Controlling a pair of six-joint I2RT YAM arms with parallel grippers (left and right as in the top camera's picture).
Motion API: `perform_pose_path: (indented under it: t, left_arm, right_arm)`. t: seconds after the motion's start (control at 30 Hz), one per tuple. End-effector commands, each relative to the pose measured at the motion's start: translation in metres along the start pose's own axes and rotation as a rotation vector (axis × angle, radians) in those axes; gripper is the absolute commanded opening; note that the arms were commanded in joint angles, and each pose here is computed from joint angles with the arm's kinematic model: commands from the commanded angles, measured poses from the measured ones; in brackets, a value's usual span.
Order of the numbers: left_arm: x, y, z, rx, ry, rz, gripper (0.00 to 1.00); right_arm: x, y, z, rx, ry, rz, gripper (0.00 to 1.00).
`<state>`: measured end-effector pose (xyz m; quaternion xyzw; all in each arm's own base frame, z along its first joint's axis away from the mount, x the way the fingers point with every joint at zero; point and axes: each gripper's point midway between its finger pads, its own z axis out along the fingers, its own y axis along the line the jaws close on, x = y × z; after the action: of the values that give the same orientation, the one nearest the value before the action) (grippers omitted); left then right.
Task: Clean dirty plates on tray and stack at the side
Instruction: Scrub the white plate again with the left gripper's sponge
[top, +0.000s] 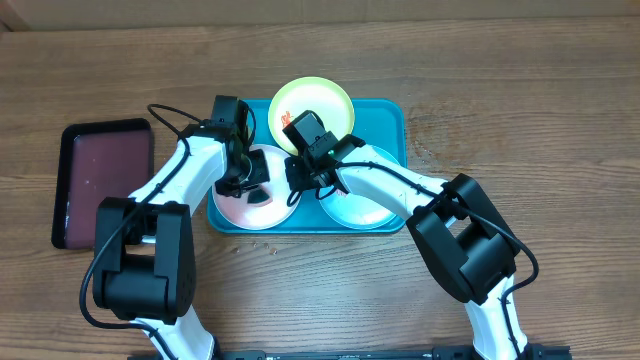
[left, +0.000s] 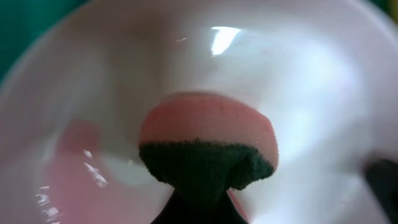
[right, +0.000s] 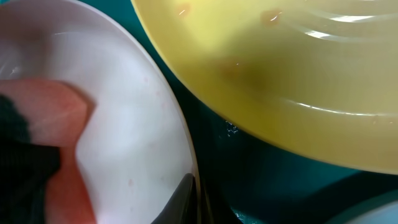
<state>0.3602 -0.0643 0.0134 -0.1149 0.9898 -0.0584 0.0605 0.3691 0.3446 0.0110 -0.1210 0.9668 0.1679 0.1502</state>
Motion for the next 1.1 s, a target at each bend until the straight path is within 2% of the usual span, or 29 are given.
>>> perform_pose_path:
  t: [0.0, 0.2, 0.3, 0.5, 0.6, 0.73, 0.87, 0.93, 1.07]
  left_arm:
    - [0.0, 0.041, 0.002, -0.236, -0.028, -0.008, 0.04]
    - [-0.002, 0.056, -0.003, -0.324, -0.045, -0.004, 0.04]
    - [-0.002, 0.052, -0.002, -0.305, -0.047, -0.047, 0.04]
    - [0.001, -0.008, 0.007, 0.032, 0.009, -0.06, 0.04]
    - [-0.001, -0.026, 0.01, 0.11, 0.013, -0.095, 0.04]
    - [-0.001, -0.028, 0.016, 0.109, 0.02, -0.11, 0.11]
    - [0.004, -0.024, 0.025, 0.095, 0.044, -0.094, 0.25]
    - [0.005, -0.018, 0.029, 0.067, 0.05, -0.079, 0.22]
    - [0.004, 0.003, 0.029, -0.042, 0.033, -0.084, 0.04]
  right_arm:
    - [0.014, -0.007, 0.018, 0.009, 0.051, 0.015, 0.05]
    - [0.017, -0.009, 0.021, 0.014, 0.062, 0.016, 0.05]
    - [0.017, -0.009, 0.021, 0.015, 0.064, 0.016, 0.05]
    - [0.017, -0.009, 0.021, 0.013, 0.06, 0.015, 0.05]
    - [0.016, -0.009, 0.021, 0.013, 0.06, 0.015, 0.05]
    - [0.017, -0.009, 0.021, 0.014, 0.064, 0.016, 0.05]
    - [0.017, -0.009, 0.021, 0.014, 0.063, 0.016, 0.05]
    - [0.017, -0.009, 0.021, 0.014, 0.064, 0.016, 0.05]
    - [0.018, -0.009, 0.021, 0.016, 0.067, 0.016, 0.05]
